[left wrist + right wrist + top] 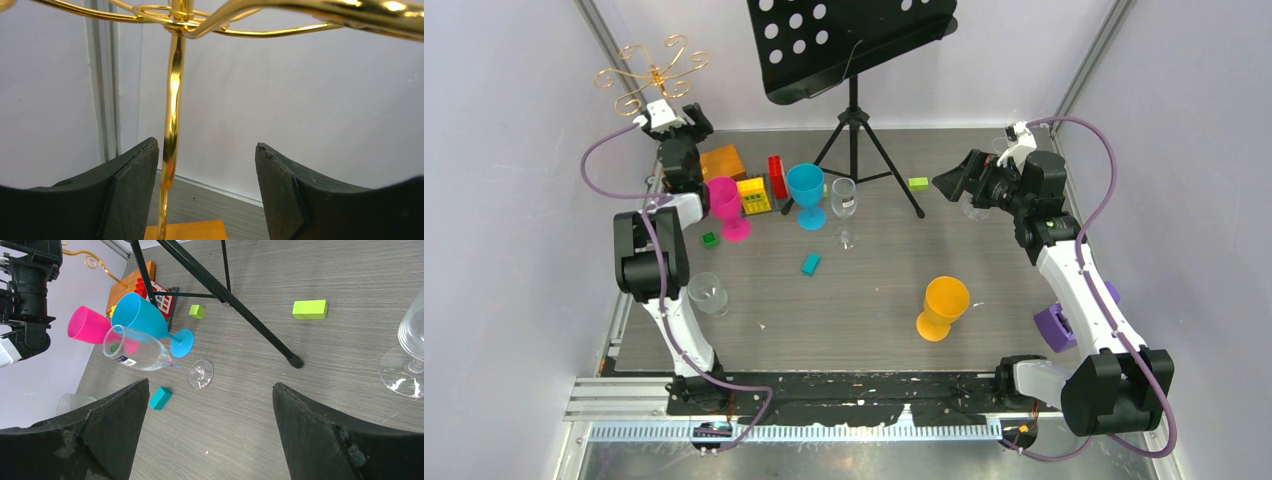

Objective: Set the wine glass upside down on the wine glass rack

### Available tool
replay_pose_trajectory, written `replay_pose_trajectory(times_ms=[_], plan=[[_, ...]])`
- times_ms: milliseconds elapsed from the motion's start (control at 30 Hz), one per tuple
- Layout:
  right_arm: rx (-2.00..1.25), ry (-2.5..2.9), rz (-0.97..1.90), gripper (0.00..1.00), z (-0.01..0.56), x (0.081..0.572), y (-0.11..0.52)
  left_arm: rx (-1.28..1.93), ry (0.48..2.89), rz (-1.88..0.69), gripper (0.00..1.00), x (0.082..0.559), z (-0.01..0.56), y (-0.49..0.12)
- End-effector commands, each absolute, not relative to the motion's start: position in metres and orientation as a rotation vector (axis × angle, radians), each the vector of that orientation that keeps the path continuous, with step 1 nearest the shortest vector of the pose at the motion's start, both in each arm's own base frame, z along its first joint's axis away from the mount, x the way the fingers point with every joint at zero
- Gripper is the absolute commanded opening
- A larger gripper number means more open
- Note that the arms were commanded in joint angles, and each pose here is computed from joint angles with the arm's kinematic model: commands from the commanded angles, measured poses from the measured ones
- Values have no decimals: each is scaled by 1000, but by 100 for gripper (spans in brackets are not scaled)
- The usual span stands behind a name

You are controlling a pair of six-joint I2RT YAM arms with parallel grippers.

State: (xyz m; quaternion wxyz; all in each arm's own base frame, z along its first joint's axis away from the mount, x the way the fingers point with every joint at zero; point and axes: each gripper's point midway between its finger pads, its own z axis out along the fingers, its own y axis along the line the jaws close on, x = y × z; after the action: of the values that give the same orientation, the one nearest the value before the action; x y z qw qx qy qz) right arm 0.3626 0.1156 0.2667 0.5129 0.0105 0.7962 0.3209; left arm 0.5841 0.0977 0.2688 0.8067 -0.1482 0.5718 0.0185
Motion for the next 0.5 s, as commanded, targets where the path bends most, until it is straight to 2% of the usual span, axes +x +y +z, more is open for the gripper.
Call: replay_pose_trajectory(times_ms=[0, 467], plan=[[-22, 1825, 768, 100, 294, 362, 118, -365, 1117, 193, 70, 581, 296, 121], [-24, 1833, 766, 100, 292, 364, 118, -398, 1162, 241, 62, 607, 278, 138]])
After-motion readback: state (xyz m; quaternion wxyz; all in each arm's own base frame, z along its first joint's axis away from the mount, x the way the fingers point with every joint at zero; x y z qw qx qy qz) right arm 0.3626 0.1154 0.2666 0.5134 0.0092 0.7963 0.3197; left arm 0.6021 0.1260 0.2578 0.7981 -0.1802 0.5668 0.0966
